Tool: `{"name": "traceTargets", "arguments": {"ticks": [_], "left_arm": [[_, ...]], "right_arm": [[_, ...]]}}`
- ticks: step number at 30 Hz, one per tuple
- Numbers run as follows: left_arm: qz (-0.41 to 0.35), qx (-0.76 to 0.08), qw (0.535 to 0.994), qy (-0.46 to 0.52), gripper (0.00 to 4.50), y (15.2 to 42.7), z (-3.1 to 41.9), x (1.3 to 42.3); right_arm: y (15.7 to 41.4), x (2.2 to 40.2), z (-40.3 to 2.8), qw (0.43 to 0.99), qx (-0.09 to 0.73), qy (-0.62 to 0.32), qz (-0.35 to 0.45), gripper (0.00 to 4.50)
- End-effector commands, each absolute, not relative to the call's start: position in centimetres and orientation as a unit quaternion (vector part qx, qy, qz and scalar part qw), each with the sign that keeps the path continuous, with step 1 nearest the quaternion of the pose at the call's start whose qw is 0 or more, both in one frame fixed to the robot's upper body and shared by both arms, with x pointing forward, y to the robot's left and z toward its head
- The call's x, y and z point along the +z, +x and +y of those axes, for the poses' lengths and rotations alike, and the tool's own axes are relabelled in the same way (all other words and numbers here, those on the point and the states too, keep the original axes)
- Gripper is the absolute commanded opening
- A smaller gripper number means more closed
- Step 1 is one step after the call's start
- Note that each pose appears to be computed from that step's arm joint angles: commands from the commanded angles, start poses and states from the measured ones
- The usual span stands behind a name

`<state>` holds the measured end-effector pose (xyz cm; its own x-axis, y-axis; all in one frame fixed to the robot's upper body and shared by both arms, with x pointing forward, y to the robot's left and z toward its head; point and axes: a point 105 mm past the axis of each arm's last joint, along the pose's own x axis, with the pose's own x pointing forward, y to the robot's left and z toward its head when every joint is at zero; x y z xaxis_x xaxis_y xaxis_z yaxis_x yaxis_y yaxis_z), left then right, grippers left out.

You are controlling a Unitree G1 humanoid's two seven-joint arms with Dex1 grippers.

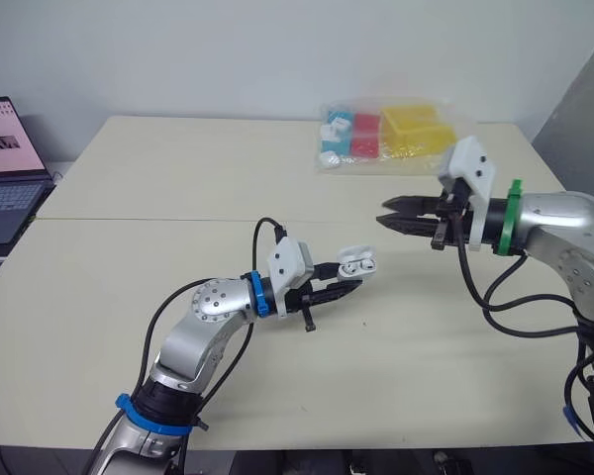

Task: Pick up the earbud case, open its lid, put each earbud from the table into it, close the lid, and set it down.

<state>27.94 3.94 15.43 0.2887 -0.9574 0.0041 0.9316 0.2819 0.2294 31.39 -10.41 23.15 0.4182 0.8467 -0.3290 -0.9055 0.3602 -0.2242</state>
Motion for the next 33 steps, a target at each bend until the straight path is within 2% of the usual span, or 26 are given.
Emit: {"name": "traceTargets", "arguments": {"ticks": [1,6,13,17,27,33], "left_arm": [[-0.098,-0.605,0.784,0.100,0.79,27.0,3.4,16.4],[-0.100,-0.605,0.784,0.100,0.79,27.0,3.5,16.7],[-0.098,-0.603,0.786,0.100,0.79,27.1,3.5,16.8],[-0.098,-0.601,0.787,0.096,0.79,27.3,3.4,17.2],[-0.087,-0.597,0.794,0.079,0.79,27.5,3.4,17.5],[-0.089,-0.598,0.792,0.083,0.79,27.1,3.1,17.4]], "right_arm": [[31.1,23.0,-9.5,0.794,0.574,-0.173,0.101,0.00],[29.8,21.8,-8.9,0.749,0.623,-0.142,0.175,0.00],[28.3,22.6,-8.8,0.725,0.655,-0.112,0.183,0.00],[27.7,21.3,-9.2,0.720,0.652,-0.132,0.197,0.00],[26.2,21.2,-8.5,0.699,0.678,-0.162,0.159,0.00],[28.0,22.2,-8.1,0.745,0.639,-0.156,0.111,0.00]]}}
